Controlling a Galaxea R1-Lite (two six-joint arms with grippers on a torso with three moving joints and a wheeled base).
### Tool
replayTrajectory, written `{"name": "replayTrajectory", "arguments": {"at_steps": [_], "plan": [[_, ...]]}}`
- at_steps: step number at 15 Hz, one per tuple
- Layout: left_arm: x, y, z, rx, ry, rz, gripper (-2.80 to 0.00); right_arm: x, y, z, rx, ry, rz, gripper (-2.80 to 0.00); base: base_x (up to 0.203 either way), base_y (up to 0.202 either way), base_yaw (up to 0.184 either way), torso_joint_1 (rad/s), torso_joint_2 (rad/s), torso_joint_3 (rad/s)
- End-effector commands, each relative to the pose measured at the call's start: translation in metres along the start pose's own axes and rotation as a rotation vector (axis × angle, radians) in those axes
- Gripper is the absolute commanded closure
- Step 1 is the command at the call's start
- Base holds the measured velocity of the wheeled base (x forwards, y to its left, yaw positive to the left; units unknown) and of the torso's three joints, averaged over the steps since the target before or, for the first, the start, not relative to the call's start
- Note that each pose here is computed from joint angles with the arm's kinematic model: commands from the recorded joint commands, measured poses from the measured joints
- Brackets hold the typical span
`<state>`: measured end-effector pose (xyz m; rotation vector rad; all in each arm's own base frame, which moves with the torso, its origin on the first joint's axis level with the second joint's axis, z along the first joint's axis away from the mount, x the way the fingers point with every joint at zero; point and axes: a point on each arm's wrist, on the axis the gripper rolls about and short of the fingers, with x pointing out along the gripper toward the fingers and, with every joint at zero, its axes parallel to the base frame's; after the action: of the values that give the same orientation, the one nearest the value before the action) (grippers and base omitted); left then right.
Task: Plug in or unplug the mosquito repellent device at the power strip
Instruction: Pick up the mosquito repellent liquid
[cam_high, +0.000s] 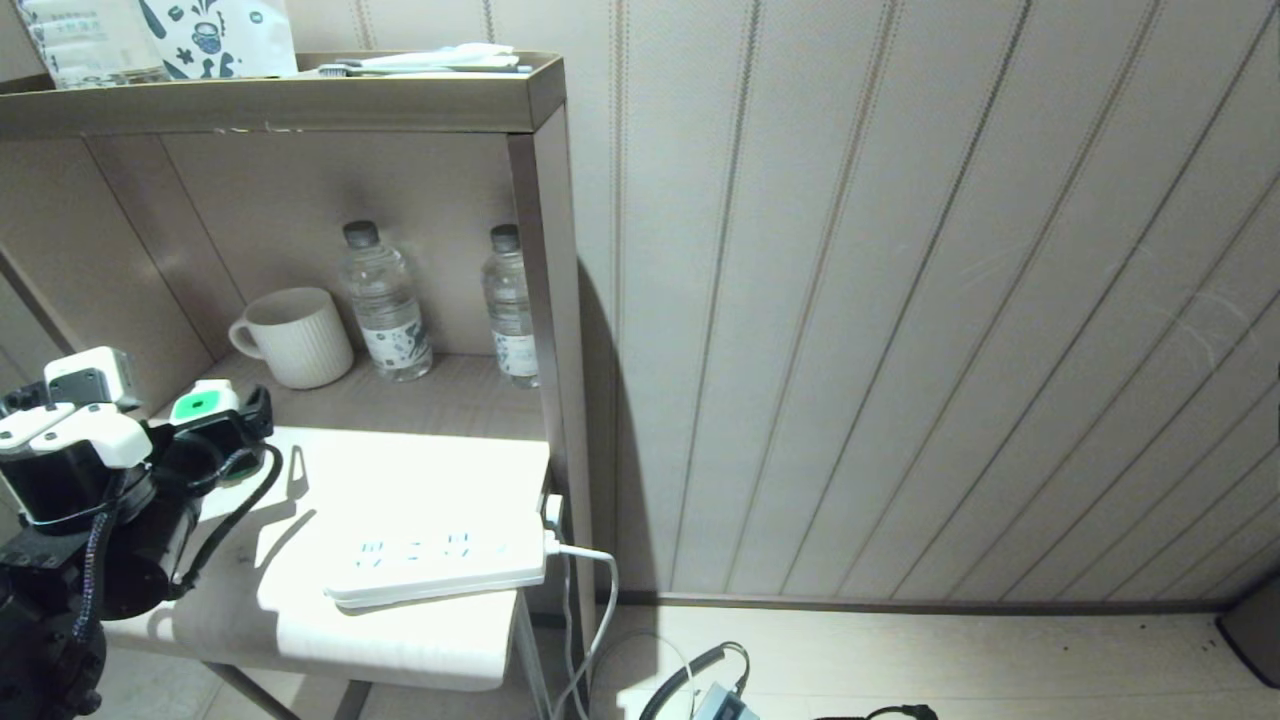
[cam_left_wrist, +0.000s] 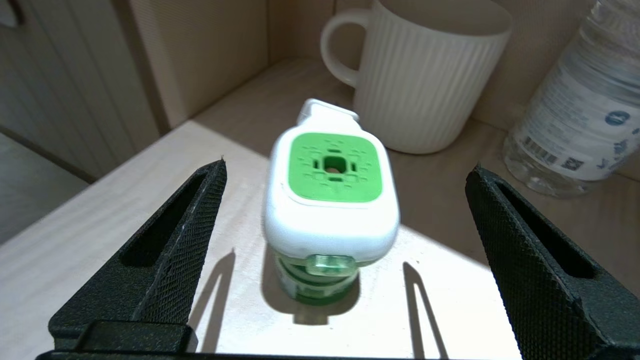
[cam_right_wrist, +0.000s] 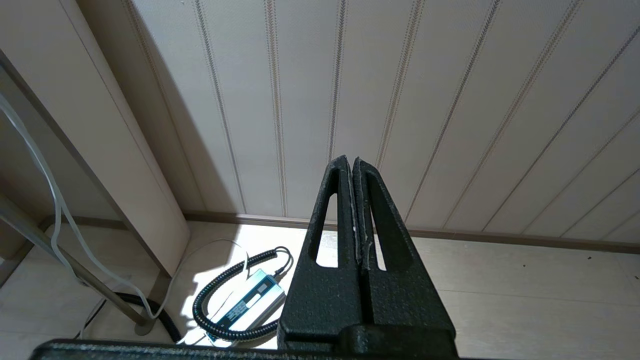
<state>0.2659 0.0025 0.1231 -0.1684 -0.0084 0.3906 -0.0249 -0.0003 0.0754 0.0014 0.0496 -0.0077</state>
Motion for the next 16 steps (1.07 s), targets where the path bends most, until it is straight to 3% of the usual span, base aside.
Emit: {"name": "replayTrajectory", "arguments": {"at_steps": [1, 16], "plan": [[0.005, -0.001, -0.007, -0.002, 0.016, -0.009, -2.80, 0.000, 0.000, 0.000, 0.000, 0.000, 0.001, 0.00, 0.000, 0.000, 0.000, 0.000, 0.00, 0.000], [0.017, -0.002, -0.001, -0.017, -0.022, 0.001, -2.80, 0.000, 0.000, 0.000, 0.000, 0.000, 0.002, 0.00, 0.000, 0.000, 0.000, 0.000, 0.00, 0.000]]}}
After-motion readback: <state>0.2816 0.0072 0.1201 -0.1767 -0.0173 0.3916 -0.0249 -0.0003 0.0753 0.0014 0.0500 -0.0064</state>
